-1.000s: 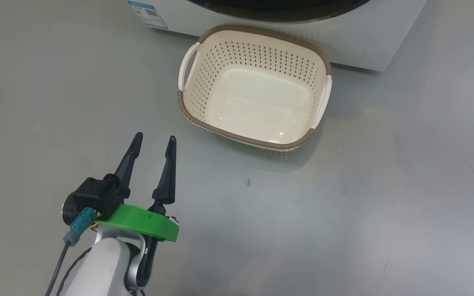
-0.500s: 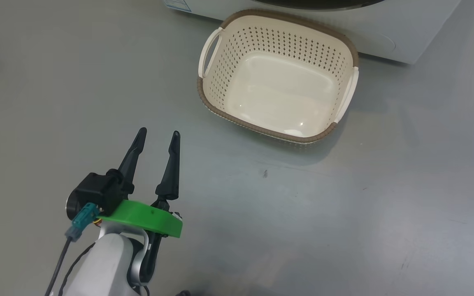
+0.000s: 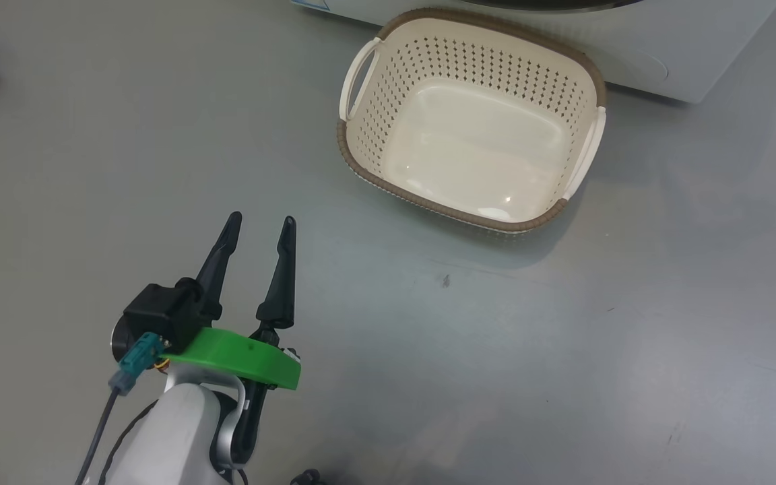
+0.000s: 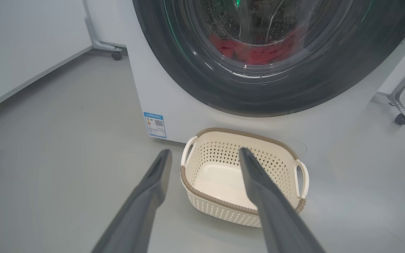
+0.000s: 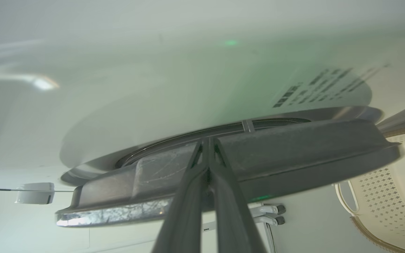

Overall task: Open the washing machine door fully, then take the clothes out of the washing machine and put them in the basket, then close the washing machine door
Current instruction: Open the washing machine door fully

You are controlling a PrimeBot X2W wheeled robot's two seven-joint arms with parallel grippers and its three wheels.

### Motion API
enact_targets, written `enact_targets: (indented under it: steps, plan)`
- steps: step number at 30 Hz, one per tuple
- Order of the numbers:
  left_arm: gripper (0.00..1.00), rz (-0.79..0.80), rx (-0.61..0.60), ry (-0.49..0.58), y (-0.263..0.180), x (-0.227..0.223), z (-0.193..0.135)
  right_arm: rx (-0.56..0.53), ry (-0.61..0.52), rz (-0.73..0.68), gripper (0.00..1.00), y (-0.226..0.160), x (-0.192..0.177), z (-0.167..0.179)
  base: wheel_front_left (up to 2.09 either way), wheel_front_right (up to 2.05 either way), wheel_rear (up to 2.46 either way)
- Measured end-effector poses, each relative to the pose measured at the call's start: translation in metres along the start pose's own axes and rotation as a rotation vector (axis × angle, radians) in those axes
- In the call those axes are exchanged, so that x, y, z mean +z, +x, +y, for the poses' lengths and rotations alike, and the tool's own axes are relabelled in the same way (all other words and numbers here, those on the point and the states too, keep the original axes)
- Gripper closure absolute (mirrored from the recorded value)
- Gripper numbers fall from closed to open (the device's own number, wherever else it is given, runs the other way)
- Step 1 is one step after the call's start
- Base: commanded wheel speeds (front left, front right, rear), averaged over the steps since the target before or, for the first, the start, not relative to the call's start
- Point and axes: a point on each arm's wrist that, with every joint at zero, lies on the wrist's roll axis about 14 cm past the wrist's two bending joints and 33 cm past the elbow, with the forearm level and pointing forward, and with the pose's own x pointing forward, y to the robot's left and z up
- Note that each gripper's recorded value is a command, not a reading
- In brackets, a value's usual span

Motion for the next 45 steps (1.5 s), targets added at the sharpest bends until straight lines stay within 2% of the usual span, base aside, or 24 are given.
enact_targets:
  steps: [19,28,45]
  plan:
    - [0.0,0.007,0.036,-0.004,-0.002,-0.002,0.009,-0.032,0.034,0.052,1.0,0.019,-0.006,-0.001,0.0,0.0,0.0]
    - [0.0,0.005,0.027,0.007,-0.001,-0.001,0.007,-0.075,0.032,0.071,1.0,0.017,-0.008,-0.01,0.0,0.0,0.0]
    - [0.0,-0.018,0.005,0.013,-0.003,0.008,0.001,-0.106,0.028,0.112,1.0,0.007,-0.023,-0.006,0.0,0.0,0.0]
